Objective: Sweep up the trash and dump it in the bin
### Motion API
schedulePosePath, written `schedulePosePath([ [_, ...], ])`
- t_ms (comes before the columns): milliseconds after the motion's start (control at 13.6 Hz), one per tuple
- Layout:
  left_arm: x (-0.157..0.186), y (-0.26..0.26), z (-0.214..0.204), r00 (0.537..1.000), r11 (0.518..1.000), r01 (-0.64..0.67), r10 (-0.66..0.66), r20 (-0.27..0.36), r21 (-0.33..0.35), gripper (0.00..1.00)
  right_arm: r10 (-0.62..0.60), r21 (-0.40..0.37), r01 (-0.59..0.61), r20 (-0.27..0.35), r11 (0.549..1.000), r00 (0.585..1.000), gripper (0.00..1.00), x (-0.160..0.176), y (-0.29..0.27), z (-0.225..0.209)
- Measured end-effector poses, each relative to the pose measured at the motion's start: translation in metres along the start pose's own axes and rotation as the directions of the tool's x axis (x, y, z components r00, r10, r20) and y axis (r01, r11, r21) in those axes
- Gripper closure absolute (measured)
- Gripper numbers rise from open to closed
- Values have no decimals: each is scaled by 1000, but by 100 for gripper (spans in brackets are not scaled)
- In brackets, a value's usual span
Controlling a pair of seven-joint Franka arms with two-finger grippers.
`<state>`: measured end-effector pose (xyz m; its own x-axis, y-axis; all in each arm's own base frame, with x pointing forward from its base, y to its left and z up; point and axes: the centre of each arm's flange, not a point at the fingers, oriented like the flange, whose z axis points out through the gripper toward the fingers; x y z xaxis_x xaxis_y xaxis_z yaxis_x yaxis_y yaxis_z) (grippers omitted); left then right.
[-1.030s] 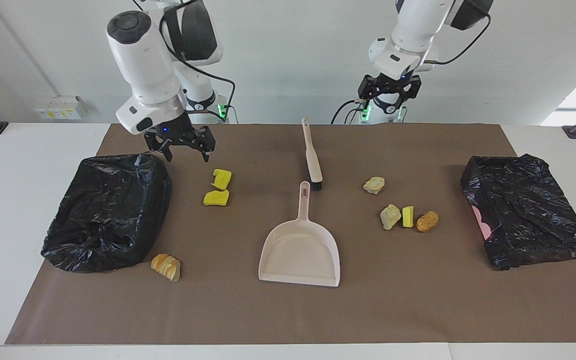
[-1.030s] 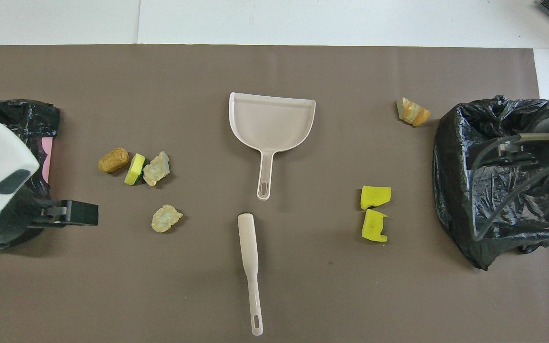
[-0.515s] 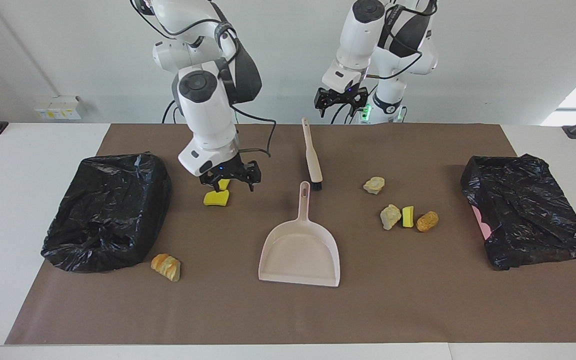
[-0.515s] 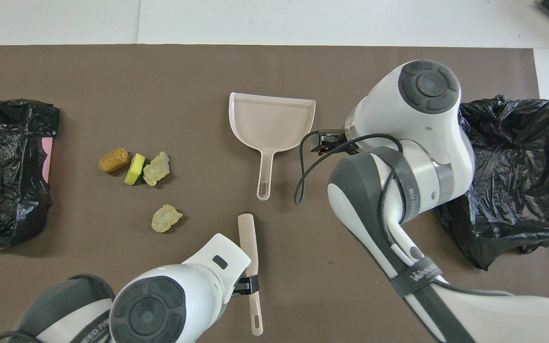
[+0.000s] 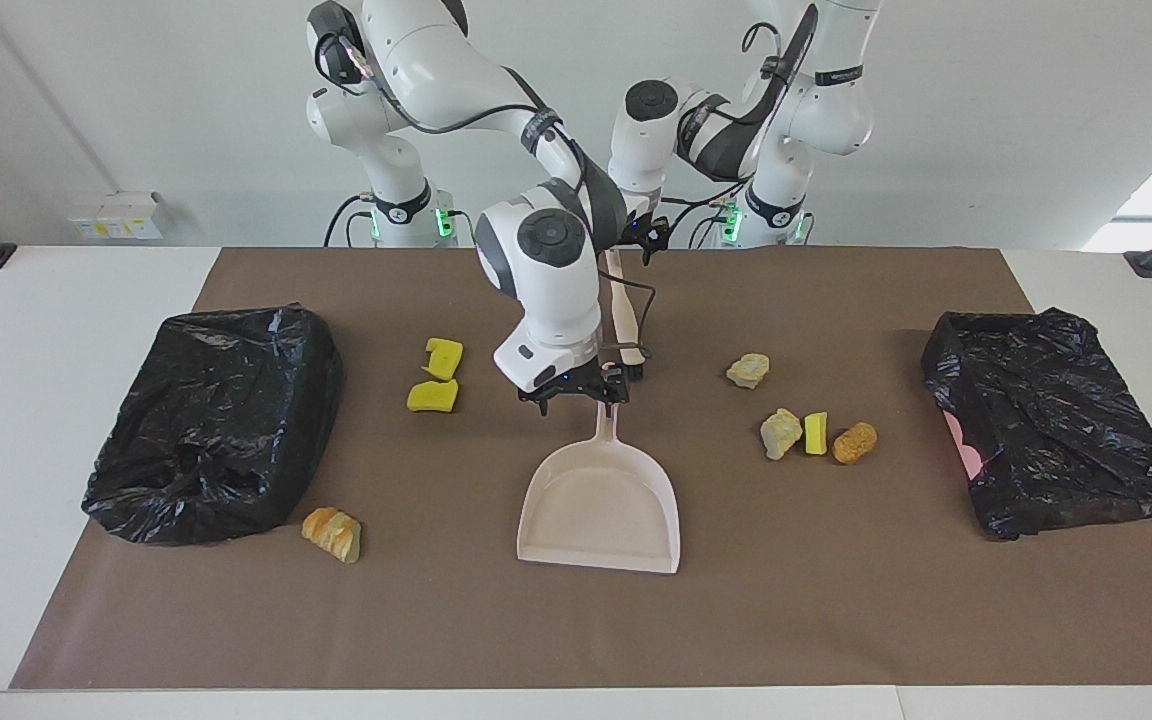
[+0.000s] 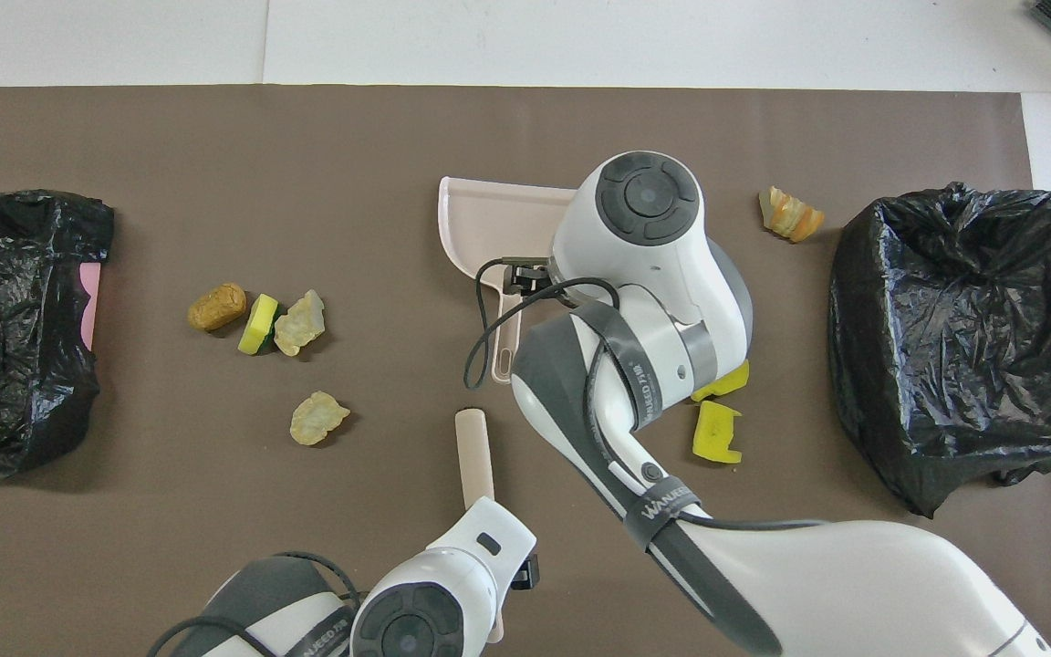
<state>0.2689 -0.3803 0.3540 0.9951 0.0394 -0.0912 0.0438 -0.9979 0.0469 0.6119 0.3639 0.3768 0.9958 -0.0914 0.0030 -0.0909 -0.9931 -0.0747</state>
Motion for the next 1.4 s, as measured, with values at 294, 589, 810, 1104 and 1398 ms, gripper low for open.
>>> schedulePosePath([
  [294, -2, -4, 11, 1000, 1000, 1, -1, 11, 15, 7, -24, -6, 24, 1, 1000, 1000, 0, -13, -26, 24],
  [589, -10, -3, 16, 1000, 1000, -13, 13, 17, 25, 60, -34, -33, 33, -4, 999, 999, 24, -15, -26, 26],
  [810, -10, -3, 16, 1000, 999, -25, 25, 18, 25, 74, -35, -47, 35, 5, 998, 999, 37, -17, -23, 33],
  [1104, -7, -10, 12, 999, 999, -33, 32, 38, 43, 74, -40, -58, 40, 1, 997, 999, 69, -17, -22, 35],
  [1398, 1, -31, -17, 998, 998, -42, 39, 54, 53, 74, -45, -64, 44, -6, 997, 999, 69, -16, -21, 33],
])
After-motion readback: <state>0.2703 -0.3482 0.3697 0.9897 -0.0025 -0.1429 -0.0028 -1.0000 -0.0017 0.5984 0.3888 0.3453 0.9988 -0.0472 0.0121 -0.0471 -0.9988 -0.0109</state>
